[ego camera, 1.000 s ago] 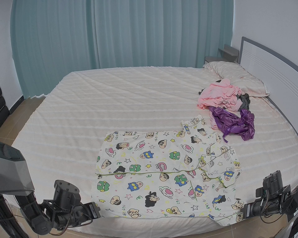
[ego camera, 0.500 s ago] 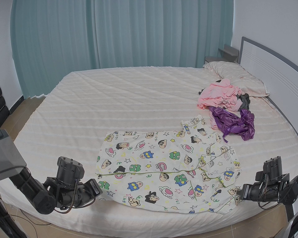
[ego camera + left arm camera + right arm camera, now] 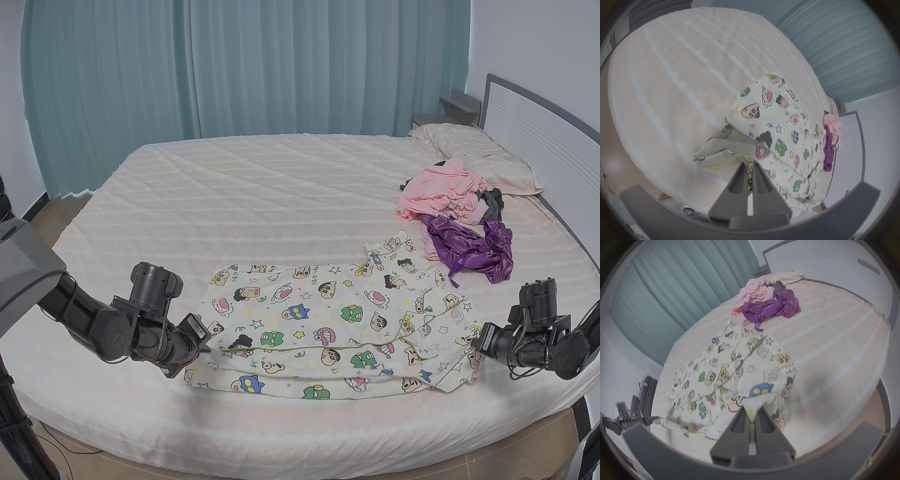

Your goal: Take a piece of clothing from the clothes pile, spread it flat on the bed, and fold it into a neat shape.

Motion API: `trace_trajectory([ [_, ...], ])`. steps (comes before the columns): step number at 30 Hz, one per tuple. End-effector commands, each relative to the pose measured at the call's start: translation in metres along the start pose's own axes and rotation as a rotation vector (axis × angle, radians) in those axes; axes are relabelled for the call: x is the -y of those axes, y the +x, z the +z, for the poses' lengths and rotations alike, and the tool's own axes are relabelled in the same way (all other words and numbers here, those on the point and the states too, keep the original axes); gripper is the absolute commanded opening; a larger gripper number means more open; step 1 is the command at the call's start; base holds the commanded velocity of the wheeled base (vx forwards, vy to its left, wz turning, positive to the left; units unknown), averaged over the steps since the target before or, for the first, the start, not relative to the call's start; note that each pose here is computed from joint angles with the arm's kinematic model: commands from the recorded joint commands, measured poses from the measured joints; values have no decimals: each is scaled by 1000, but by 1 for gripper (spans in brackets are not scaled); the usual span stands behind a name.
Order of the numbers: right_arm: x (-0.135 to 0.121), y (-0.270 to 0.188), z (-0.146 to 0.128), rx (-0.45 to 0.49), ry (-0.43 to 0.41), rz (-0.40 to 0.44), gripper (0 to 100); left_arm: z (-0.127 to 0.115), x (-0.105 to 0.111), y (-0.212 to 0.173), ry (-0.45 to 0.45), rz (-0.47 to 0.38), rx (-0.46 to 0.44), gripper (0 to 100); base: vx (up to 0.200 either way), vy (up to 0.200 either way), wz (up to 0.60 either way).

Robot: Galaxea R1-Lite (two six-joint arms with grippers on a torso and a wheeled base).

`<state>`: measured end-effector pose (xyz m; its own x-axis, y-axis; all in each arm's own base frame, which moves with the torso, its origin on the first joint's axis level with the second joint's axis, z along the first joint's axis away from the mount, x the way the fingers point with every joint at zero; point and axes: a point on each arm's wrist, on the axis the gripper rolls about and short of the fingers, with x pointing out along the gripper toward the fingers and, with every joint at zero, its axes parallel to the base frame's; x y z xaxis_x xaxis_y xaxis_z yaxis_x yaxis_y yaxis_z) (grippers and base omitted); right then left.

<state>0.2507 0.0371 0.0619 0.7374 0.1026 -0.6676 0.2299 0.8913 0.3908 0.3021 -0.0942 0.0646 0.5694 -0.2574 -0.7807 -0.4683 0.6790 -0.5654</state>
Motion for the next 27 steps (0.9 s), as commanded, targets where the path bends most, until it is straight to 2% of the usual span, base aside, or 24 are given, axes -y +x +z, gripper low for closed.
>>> trace_trajectory([
  [1,-2,23,11,11,47,-15,0,20,1,30,-87,37,-10,0,0,0,0],
  [11,-18,43,36,75,131,31,0,51,18,59,-202,21,10,0,0,0,0],
  [19,-20,60,40,93,157,4,0,57,25,67,-207,41,13,0,0,0,0],
  [27,-24,70,47,109,242,20,0,61,30,70,-208,50,10,0,0,0,0],
])
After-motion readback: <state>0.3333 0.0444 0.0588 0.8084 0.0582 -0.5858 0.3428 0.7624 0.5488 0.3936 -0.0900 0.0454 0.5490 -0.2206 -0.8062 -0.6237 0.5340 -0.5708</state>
